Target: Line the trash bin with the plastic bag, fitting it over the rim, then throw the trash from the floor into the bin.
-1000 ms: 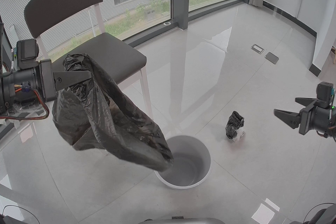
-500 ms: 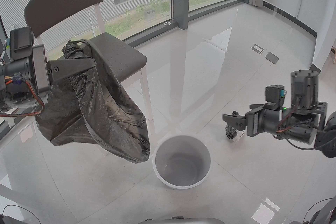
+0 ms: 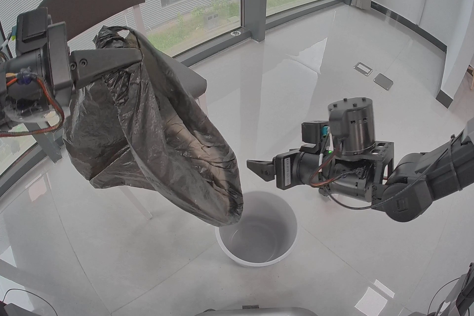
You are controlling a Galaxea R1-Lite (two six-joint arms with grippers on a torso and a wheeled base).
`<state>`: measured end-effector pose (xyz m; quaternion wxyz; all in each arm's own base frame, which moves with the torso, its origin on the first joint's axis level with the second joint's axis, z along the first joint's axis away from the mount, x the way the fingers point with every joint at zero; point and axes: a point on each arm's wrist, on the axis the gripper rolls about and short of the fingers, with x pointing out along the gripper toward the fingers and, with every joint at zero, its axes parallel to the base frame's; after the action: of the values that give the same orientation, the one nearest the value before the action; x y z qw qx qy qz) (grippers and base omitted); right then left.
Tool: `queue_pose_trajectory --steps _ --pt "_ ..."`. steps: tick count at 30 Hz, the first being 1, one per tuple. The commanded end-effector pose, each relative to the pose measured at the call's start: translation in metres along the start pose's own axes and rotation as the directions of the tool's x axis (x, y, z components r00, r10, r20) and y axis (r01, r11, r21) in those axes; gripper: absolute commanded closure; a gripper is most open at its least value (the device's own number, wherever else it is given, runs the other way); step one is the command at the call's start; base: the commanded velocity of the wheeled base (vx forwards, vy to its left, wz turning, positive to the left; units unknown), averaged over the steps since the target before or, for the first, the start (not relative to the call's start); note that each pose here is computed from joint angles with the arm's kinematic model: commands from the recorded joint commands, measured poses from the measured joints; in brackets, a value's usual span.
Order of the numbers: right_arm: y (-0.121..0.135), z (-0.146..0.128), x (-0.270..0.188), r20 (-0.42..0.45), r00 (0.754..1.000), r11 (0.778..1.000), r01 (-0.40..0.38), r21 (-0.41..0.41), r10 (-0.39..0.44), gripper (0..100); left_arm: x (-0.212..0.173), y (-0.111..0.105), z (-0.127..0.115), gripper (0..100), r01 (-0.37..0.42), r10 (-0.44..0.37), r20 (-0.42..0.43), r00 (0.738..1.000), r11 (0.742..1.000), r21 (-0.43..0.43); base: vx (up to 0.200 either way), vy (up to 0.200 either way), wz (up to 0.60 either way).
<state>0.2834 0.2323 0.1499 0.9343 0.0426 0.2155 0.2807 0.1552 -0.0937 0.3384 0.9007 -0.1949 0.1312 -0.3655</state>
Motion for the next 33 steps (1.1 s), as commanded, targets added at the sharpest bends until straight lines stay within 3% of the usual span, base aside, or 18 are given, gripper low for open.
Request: queue_pose_trajectory --steps 1,11,21,32,33 --pt "0.014 -0.009 0.006 -0.024 0.999 0.999 -0.034 0.002 0.034 0 0.007 0.001 0.003 100 -0.006 0.006 -0.001 1.0 1.0 -0.002 0.0 0.0 0.0" --pt "0.035 -0.013 0.005 -0.034 0.995 0.996 -0.092 -0.012 0.091 0 0.006 -0.001 0.006 100 0.008 -0.008 0.017 1.0 0.999 -0.039 0.0 0.0 0.0" --pt "0.044 -0.022 0.046 -0.041 0.994 0.994 -0.105 -0.015 0.104 0 0.006 -0.002 0.009 100 0.014 -0.013 0.025 1.0 0.999 -0.041 0.0 0.0 0.0" --pt "0.04 -0.055 0.078 -0.122 0.989 0.996 -0.086 -0.019 0.083 0 0.006 -0.007 0.022 100 0.03 -0.026 0.066 0.998 0.998 -0.056 0.0 0.0 0.0" --pt "0.04 -0.057 0.079 -0.126 0.989 0.996 -0.085 -0.02 0.082 100 0.006 -0.007 0.022 100 0.03 -0.026 0.066 0.998 0.998 -0.059 0.0 0.0 0.0"
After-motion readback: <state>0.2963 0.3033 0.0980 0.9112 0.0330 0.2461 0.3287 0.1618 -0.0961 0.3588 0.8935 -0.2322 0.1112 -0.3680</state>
